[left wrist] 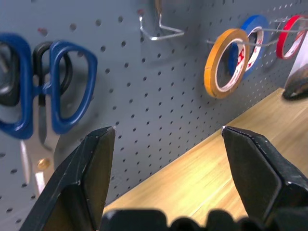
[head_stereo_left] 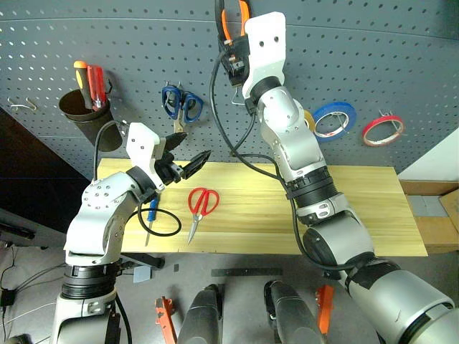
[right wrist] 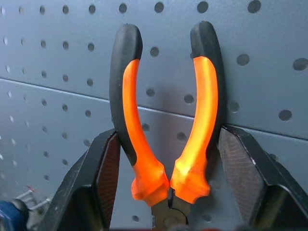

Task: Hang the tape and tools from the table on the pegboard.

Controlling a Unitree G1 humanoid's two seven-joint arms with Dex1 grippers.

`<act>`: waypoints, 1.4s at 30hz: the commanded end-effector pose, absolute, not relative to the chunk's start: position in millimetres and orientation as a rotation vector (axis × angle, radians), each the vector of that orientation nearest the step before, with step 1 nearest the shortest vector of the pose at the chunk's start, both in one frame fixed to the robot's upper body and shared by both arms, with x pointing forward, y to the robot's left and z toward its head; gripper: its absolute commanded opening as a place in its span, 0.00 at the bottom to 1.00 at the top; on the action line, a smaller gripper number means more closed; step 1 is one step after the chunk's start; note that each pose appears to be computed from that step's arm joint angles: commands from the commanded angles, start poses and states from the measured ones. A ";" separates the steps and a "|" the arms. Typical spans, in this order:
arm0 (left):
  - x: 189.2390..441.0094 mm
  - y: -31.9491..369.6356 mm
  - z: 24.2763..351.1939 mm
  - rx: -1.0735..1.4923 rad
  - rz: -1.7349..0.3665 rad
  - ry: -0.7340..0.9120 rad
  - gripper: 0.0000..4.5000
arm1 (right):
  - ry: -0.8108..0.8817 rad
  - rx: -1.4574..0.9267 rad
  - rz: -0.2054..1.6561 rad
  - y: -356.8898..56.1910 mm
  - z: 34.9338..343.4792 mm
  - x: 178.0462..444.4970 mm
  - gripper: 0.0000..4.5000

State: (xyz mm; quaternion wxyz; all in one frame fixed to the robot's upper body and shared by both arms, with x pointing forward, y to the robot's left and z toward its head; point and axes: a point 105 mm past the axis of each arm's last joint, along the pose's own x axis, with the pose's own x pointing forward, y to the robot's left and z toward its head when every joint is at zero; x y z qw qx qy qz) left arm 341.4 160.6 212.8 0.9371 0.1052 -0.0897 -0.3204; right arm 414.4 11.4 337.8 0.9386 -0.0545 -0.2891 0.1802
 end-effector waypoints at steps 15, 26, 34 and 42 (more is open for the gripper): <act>349.7 145.8 223.7 0.235 -0.687 -0.257 0.84 | -0.361 -0.176 0.346 3.3 263.5 436.7 0.73; 351.4 151.4 194.8 0.213 -0.638 -0.139 0.84 | -0.122 -0.290 0.527 4.8 219.0 412.0 0.98; 342.4 185.3 94.7 0.190 -0.396 0.356 0.84 | 0.172 -0.249 0.944 17.1 172.5 329.5 0.98; 341.6 187.0 33.6 0.168 -0.284 0.667 0.84 | 0.250 -0.270 1.020 17.6 161.7 306.4 0.98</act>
